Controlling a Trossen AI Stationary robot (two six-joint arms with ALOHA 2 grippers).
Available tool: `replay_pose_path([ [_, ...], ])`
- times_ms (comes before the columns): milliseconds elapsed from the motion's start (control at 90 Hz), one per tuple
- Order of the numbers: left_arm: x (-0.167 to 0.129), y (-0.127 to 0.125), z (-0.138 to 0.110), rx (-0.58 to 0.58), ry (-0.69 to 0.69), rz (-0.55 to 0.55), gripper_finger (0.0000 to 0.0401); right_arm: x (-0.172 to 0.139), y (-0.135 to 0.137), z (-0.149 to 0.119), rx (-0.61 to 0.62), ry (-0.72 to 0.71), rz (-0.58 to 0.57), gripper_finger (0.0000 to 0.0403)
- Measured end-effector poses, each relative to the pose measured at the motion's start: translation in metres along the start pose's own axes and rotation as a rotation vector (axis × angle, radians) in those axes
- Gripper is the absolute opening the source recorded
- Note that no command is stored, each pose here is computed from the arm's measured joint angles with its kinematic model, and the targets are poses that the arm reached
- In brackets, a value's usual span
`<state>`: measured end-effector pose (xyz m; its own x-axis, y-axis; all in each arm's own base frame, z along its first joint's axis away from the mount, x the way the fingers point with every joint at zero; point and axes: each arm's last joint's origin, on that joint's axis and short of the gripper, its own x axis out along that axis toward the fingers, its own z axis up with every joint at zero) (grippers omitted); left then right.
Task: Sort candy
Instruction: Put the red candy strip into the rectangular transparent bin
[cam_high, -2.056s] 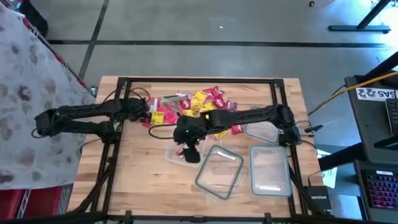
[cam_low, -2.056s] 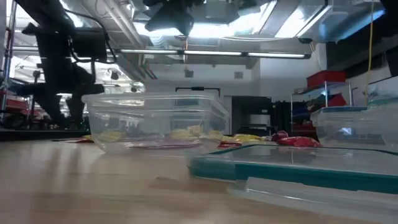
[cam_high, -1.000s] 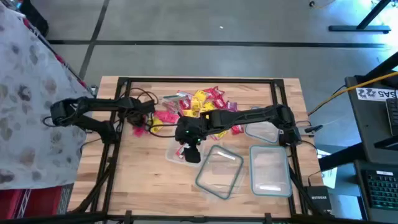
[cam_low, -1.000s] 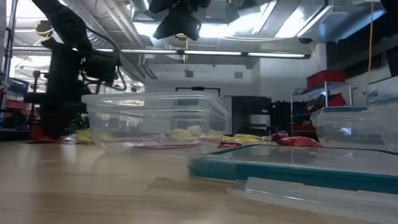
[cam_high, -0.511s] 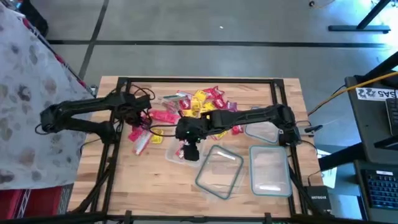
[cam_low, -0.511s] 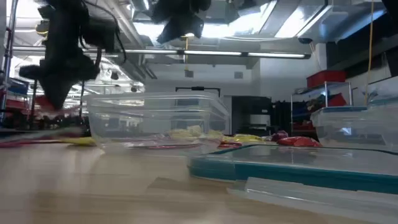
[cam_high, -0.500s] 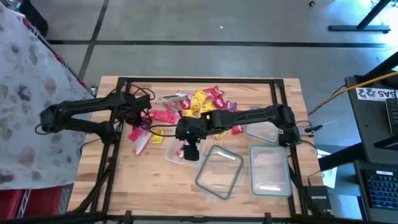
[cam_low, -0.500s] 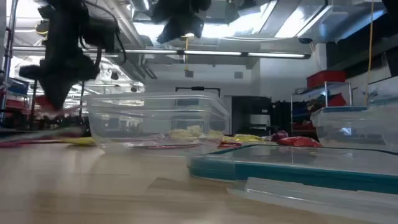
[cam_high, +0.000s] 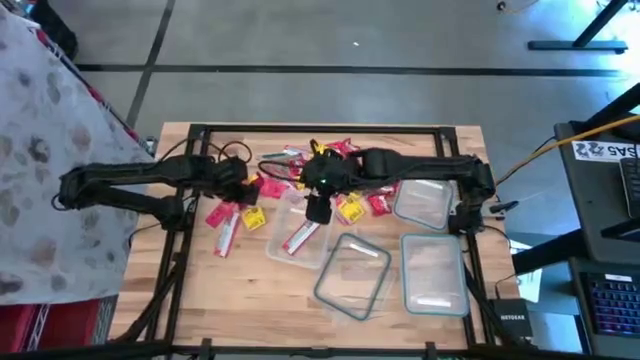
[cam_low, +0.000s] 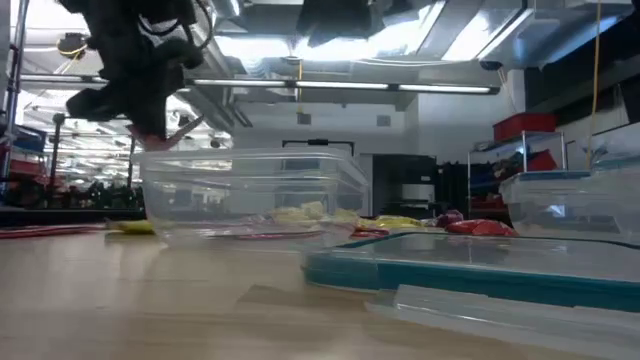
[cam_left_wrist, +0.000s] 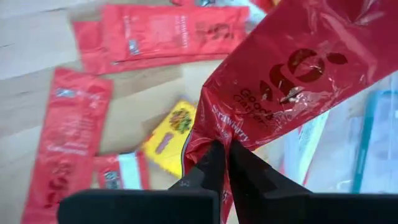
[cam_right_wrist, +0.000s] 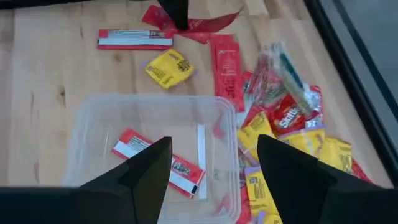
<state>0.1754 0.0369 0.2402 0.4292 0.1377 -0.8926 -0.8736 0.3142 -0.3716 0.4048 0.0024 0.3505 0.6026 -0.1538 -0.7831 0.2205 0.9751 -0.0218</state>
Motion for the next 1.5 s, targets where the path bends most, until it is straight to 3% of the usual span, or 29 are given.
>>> replay_pose_path([
  [489,0.009,-0.011,-0.005,0.015,-0.002,-0.017,0.0000,0.000,0.000,0.000,0.010,-0.007,-0.025,0.0224],
  [600,0.008,-0.020,-0.012,0.004,-0.031,-0.060,0.0000,-0.028,-0.009,-0.003,0.068,-0.038,-0.146,0.0224],
  [789,0.004,-0.049,-0.033,-0.052,-0.089,-0.252,0.0000,-0.093,-0.024,-0.008,0.088,-0.151,-0.247,0.0224],
  [1000,0.023,-0.087,-0.056,-0.118,-0.091,-0.432,0.0000,-0.120,-0.032,-0.010,0.120,-0.233,-0.311,0.0224],
  [1122,0.046,-0.099,-0.063,-0.123,-0.070,-0.378,0.0000,-0.114,-0.030,-0.010,0.111,-0.210,-0.306,0.0224],
  [1289,0.067,-0.101,-0.060,-0.299,-0.044,-0.308,0.0006,-0.108,-0.029,-0.011,0.093,-0.175,-0.282,0.0224],
  [1500,0.069,-0.099,-0.053,-0.274,-0.065,-0.303,0.0054,-0.105,-0.028,-0.012,0.079,-0.158,-0.286,0.0224],
])
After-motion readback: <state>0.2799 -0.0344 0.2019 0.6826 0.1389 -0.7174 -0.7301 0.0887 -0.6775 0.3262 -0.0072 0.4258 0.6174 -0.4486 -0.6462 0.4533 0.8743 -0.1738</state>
